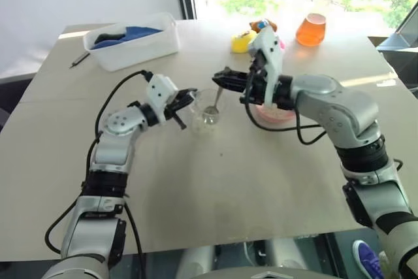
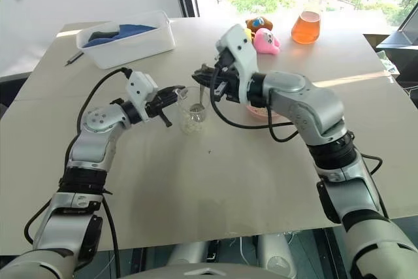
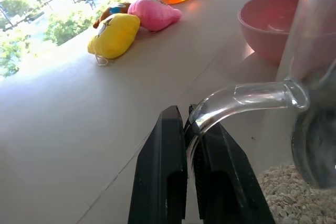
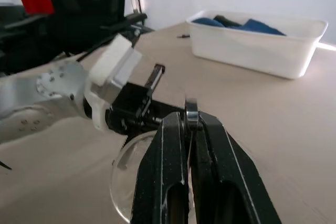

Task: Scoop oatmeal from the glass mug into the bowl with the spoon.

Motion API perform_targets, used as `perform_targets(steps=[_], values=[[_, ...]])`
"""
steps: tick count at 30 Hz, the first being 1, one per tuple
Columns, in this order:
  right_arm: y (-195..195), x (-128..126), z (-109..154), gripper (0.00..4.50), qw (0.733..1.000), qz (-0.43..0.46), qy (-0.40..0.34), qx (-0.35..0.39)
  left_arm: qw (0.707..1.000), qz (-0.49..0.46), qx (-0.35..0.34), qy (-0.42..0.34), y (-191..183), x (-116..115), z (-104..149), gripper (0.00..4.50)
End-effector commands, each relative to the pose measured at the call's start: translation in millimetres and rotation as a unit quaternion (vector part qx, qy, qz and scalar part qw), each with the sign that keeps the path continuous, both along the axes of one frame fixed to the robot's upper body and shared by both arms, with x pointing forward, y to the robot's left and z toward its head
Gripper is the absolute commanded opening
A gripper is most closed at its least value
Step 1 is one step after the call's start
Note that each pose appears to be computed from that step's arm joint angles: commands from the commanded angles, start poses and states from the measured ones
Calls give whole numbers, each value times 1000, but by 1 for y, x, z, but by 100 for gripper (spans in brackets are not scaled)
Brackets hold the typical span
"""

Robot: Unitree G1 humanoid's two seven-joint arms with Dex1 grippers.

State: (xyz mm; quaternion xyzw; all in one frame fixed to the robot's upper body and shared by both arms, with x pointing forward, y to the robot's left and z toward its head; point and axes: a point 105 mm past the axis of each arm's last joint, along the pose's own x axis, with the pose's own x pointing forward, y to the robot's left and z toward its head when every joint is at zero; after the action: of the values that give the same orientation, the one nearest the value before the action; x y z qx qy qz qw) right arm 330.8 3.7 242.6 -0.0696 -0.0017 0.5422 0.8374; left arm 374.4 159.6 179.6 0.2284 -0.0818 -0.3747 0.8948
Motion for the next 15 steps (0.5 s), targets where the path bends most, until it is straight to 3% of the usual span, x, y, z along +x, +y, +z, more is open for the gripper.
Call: perform_targets(steps=[1,6,15], values=[[4,-2,0,0,1000,0,-28,-13,999,-8,12,-43,-2,0,22,10],[5,-3,-11,0,997,-13,66,23,999,-9,16,-48,-4,4,23,10],[-24,24,17,0,967,-100,195,134,999,-6,6,-45,-8,14,11,10]])
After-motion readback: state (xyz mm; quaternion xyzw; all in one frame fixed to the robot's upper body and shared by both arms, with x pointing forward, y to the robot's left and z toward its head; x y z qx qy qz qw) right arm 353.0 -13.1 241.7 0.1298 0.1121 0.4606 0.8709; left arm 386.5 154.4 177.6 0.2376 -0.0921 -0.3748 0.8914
